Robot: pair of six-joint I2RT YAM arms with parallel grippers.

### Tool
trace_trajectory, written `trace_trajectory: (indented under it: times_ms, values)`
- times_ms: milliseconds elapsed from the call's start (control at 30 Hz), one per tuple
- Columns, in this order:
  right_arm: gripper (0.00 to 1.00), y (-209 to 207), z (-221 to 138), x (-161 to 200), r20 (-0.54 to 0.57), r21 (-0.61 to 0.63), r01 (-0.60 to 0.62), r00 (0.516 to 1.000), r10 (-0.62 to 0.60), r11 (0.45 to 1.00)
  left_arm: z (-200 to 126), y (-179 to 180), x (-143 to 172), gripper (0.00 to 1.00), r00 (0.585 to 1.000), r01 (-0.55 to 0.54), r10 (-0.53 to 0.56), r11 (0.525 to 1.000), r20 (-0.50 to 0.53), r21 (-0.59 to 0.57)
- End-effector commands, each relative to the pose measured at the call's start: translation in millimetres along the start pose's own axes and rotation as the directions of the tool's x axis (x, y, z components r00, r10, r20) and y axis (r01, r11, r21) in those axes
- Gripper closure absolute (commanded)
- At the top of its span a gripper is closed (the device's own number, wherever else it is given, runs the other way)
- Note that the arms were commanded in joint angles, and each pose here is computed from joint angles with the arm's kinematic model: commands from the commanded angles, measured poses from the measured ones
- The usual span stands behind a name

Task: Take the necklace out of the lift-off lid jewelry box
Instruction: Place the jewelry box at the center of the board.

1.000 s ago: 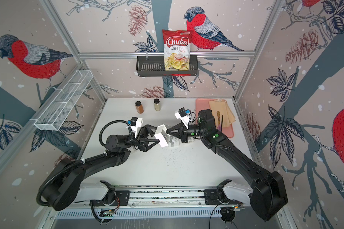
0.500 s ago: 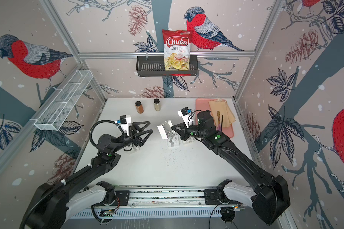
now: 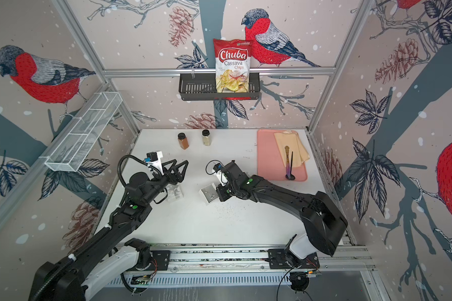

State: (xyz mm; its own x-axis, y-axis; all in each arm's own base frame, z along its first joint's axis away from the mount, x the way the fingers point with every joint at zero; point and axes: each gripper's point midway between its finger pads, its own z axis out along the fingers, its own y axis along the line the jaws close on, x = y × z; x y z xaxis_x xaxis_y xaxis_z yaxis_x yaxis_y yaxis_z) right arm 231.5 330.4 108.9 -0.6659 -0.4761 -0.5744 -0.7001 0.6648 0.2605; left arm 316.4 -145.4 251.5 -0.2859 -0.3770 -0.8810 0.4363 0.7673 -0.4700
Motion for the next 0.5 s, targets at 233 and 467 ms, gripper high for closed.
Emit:
trace_trajectory:
  times_ms: [233, 467]
  values:
    - [0.99, -17, 38, 30, -0.135, 0.116, -0.034, 0.99, 0.049, 0.993, -4, 11, 1, 0.14, 1.0, 0.003, -0.003, 0.999, 0.013, -0.036]
    - [0.71, -20, 47, 36, -0.189, 0.129, 0.009, 0.982, 0.016, 0.992, -7, 13, 3, 0.14, 1.0, -0.011, 0.011, 0.999, 0.009, -0.039]
